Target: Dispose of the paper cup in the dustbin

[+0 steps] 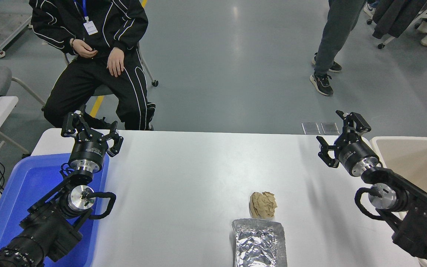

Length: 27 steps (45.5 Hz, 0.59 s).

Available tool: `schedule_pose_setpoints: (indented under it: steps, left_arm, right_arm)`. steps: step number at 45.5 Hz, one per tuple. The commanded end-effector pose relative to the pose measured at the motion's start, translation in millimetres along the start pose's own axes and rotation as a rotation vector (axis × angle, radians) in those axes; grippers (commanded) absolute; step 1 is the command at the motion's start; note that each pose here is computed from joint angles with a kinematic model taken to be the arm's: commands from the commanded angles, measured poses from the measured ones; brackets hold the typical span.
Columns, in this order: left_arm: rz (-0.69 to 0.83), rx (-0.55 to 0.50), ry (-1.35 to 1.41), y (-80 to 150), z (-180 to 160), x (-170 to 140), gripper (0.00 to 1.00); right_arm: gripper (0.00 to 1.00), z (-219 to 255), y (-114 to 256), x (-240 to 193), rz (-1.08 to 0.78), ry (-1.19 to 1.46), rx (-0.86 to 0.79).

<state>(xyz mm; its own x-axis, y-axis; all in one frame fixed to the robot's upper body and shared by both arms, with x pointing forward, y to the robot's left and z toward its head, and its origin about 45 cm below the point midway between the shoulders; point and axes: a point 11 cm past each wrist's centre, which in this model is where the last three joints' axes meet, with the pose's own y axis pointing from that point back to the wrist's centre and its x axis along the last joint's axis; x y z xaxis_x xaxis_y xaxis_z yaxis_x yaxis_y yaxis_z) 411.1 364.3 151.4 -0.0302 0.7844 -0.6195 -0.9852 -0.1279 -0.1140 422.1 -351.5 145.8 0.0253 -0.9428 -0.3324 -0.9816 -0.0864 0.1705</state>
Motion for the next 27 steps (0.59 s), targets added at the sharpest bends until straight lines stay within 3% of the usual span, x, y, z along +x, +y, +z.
schedule_pose_setpoints:
  steps: [1,27]
  left_arm:
    - [0.0,0.0,0.0,0.0,0.0,0.0,1.0]
    - [0.0,-0.002,0.0,0.0,0.2,0.0,1.0]
  right_arm:
    - [0.99,-6.2,3.1,15.5,0.037,0.015,0.022]
    - [0.99,-20.7,1.5,21.5,0.056,-0.007,0.07]
